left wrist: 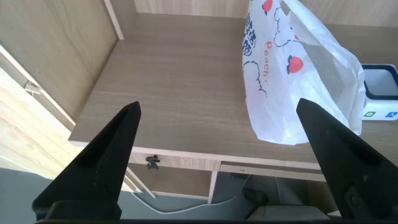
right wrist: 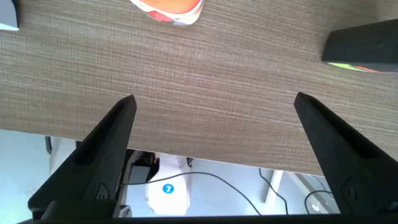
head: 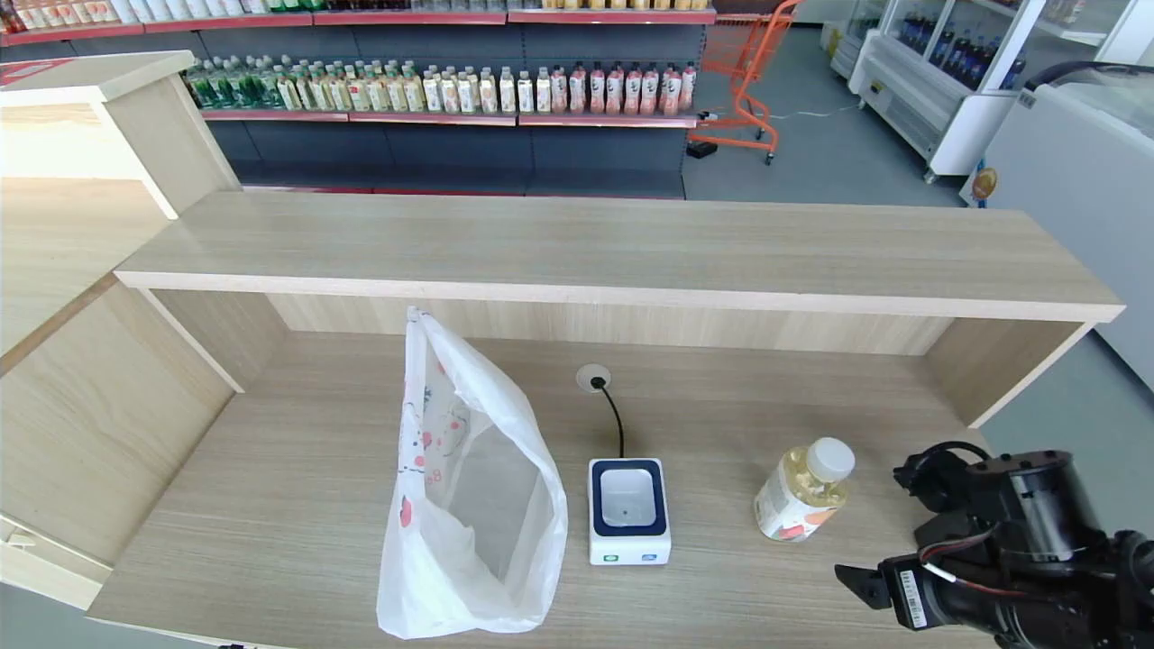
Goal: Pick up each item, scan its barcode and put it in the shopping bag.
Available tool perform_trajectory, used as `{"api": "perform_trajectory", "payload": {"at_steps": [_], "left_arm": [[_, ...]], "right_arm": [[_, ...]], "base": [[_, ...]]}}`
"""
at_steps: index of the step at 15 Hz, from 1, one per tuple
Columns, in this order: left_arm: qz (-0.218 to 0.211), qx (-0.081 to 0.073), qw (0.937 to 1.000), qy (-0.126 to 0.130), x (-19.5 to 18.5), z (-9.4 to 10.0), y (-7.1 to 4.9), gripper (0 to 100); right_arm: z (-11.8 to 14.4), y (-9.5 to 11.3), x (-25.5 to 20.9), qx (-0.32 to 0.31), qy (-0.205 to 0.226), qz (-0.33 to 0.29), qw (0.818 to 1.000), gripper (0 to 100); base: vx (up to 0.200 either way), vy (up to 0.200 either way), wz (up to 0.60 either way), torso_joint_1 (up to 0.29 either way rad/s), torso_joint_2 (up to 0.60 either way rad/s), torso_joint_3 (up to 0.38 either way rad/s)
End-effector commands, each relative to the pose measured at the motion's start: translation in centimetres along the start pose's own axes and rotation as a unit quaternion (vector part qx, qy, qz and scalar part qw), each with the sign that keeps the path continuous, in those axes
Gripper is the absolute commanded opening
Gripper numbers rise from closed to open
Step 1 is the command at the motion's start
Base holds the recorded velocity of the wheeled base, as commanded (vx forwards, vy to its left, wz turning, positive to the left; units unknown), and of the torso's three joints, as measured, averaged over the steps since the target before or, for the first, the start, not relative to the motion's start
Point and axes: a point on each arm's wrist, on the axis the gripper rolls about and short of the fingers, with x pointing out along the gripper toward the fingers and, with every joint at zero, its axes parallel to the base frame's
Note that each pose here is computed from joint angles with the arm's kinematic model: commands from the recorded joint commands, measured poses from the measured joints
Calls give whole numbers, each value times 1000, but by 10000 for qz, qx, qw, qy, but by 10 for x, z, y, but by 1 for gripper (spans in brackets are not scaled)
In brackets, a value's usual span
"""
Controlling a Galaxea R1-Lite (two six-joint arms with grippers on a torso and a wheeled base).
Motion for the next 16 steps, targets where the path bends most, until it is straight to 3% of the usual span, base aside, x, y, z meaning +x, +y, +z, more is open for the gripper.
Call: {"api": "perform_trajectory", "payload": {"at_steps": [1, 6, 8, 16], "left_arm": [[9, -2, 10000, -2, 0, 0, 0, 100], [9, -2, 10000, -2, 0, 0, 0, 100], [-6, -2, 10000, -2, 0, 0, 0, 100], [2, -2, 10000, -2, 0, 0, 0, 100]], "right_arm": [[-14, 9, 31, -206, 542, -6, 9983, 100], [-7, 23, 73, -240, -154, 92, 9995, 100], [0, 28, 91, -213, -655, 129, 9975, 100], [22, 37, 116, -461, -1789, 619, 9808, 100]], "base": [[0, 0, 0, 0, 0, 0], [0, 0, 0, 0, 0, 0], [0, 0, 0, 0, 0, 0], [0, 0, 0, 0, 0, 0]]}}
